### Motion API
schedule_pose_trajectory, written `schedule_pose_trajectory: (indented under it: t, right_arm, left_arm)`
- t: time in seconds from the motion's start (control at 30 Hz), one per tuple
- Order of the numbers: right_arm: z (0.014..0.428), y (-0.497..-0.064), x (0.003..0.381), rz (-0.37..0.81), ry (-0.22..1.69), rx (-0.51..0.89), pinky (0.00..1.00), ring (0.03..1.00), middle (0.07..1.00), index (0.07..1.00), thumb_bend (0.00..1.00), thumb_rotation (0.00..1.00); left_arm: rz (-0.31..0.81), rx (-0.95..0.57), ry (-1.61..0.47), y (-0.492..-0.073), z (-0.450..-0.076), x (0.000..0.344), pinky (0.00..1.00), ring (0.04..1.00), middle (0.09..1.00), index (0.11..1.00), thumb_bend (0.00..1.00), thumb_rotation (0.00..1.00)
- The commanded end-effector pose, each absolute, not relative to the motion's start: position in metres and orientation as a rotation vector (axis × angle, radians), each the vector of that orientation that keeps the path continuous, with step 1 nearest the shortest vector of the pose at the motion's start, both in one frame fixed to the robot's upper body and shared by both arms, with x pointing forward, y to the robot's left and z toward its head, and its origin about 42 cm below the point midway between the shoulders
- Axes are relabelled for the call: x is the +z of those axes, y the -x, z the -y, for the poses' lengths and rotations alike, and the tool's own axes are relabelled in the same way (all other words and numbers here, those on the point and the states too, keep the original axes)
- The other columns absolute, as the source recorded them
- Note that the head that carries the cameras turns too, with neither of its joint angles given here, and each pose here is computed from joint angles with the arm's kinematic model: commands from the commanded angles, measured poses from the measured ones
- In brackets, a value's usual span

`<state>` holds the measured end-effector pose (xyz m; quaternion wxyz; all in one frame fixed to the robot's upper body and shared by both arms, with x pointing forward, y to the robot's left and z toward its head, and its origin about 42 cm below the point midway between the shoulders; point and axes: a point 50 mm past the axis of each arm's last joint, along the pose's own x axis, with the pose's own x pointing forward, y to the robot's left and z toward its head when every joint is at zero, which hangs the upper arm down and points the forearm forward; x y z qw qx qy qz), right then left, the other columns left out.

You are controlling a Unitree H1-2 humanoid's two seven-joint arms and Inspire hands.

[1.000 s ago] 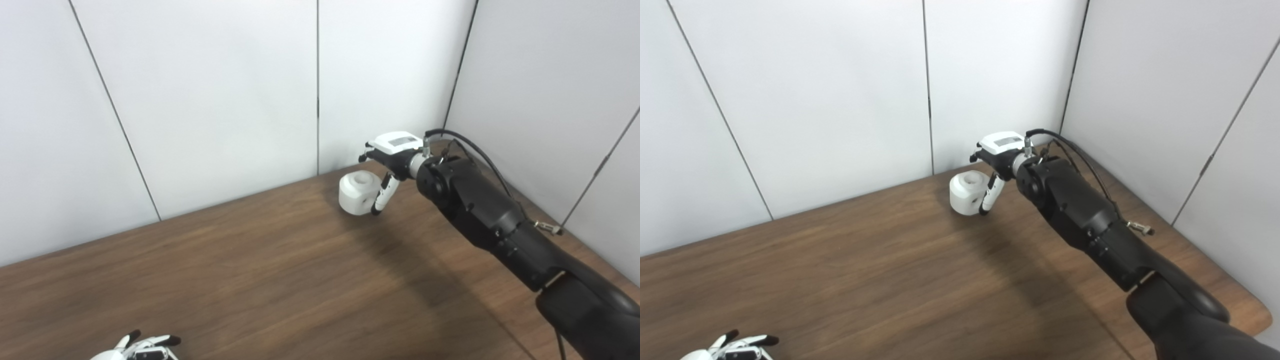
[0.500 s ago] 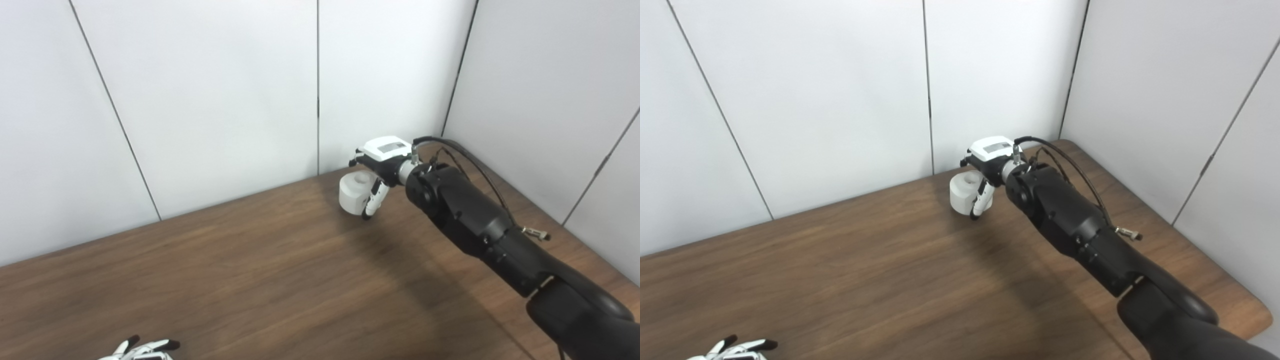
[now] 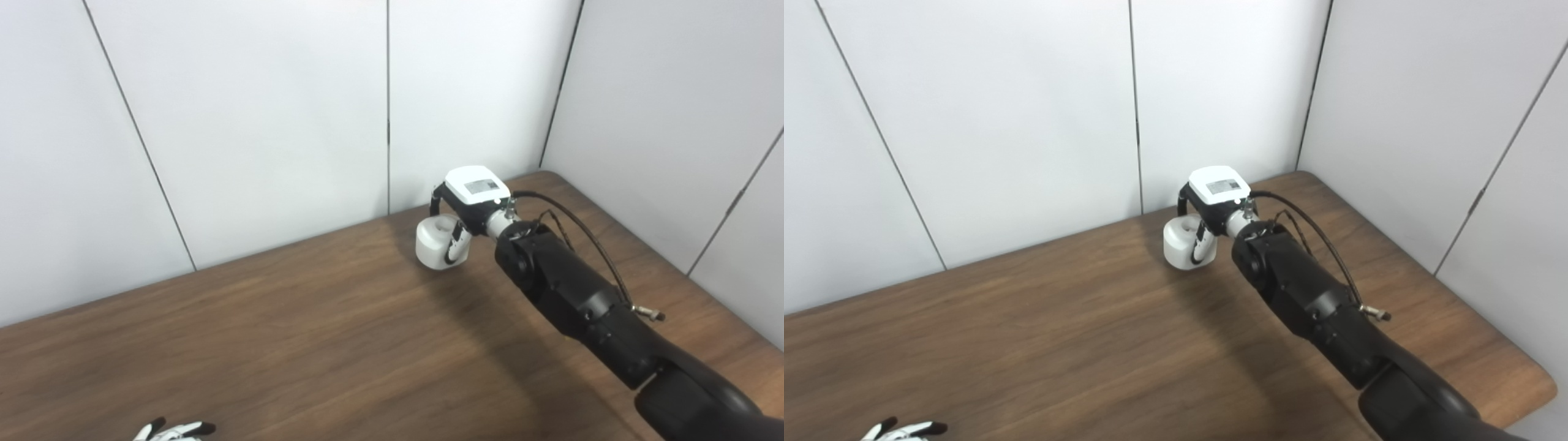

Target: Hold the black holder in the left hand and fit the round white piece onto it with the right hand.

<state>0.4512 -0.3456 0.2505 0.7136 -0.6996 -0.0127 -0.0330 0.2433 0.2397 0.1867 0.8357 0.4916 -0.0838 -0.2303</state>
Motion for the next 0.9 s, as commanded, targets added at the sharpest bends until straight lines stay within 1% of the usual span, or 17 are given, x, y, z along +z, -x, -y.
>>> schedule_pose_trajectory:
  t: [0.0,0.3,0.43,0.5,0.53,0.63,0.8,0.87]
  right_arm:
    - [0.347,-0.455,0.279,0.123,1.540,-0.136,0.85,0.874,0.819,0.481,0.52,0.13]
    - [0.349,-0.450,0.287,0.131,1.527,-0.129,0.86,0.880,0.835,0.480,0.52,0.13]
    - [0.341,-0.446,0.299,0.154,1.500,-0.128,0.92,0.906,0.859,0.480,0.52,0.13]
    - [0.336,-0.443,0.305,0.171,1.490,-0.131,0.97,0.939,0.876,0.480,0.52,0.13]
    - [0.329,-0.439,0.310,0.193,1.474,-0.129,0.97,0.944,0.879,0.480,0.52,0.13]
    - [0.309,-0.427,0.322,0.265,1.438,-0.120,1.00,0.990,0.905,0.480,0.52,0.13]
    - [0.280,-0.411,0.334,0.380,1.388,-0.115,1.00,1.000,0.923,0.479,0.52,0.13]
    - [0.271,-0.403,0.337,0.421,1.374,-0.113,1.00,1.000,0.927,0.479,0.52,0.13]
  left_arm:
    - [0.243,-0.466,-1.042,-0.244,-0.240,0.201,1.00,0.862,0.826,0.483,0.51,0.04]
    - [0.246,-0.470,-1.037,-0.247,-0.237,0.202,1.00,0.864,0.828,0.483,0.51,0.04]
    - [0.244,-0.473,-1.034,-0.254,-0.233,0.202,1.00,0.864,0.828,0.483,0.51,0.04]
    - [0.245,-0.476,-1.036,-0.258,-0.231,0.202,1.00,0.867,0.829,0.483,0.51,0.04]
    - [0.247,-0.478,-1.038,-0.260,-0.230,0.202,1.00,0.868,0.829,0.483,0.51,0.04]
    - [0.255,-0.484,-1.050,-0.271,-0.228,0.202,0.94,0.860,0.826,0.483,0.51,0.04]
    - [0.267,-0.486,-1.057,-0.286,-0.223,0.202,0.84,0.841,0.813,0.483,0.51,0.04]
    - [0.264,-0.481,-1.058,-0.290,-0.221,0.203,0.83,0.838,0.810,0.483,0.51,0.04]
